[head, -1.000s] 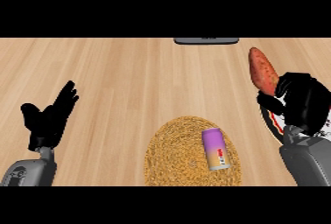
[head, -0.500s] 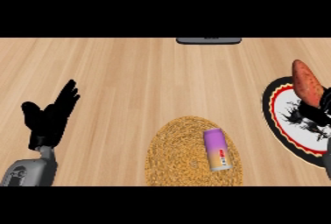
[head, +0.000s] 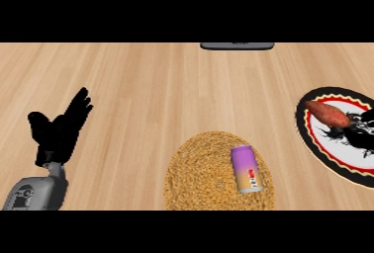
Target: Pick the sweet potato from the placemat and place it in the plate
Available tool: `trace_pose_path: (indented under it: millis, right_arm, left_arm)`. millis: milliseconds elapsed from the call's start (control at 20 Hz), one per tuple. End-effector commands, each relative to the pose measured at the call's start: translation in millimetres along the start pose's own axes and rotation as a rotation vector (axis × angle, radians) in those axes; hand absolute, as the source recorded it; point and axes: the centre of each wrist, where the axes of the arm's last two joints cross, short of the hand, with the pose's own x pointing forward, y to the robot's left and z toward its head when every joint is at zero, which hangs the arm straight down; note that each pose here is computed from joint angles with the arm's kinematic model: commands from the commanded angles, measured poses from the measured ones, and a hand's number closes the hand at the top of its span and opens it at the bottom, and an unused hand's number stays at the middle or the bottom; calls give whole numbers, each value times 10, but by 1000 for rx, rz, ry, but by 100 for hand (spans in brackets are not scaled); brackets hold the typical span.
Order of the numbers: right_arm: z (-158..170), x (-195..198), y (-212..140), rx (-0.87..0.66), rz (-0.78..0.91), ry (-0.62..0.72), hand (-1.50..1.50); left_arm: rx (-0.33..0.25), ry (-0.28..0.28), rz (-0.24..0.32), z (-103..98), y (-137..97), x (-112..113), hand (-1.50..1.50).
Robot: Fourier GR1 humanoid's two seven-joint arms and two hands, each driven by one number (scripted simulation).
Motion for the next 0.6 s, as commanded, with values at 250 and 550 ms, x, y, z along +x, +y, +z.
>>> trace_pose_path:
  millis: [250,550]
  right_arm:
    - [-130,10,-155,-117,-139,-272,-150]
    - [121,288,-261,-153,-454,-414,-150]
  left_arm:
    - [4,5,2,20,36,-105,0]
    - [3,10,3,33,-22,-155,0]
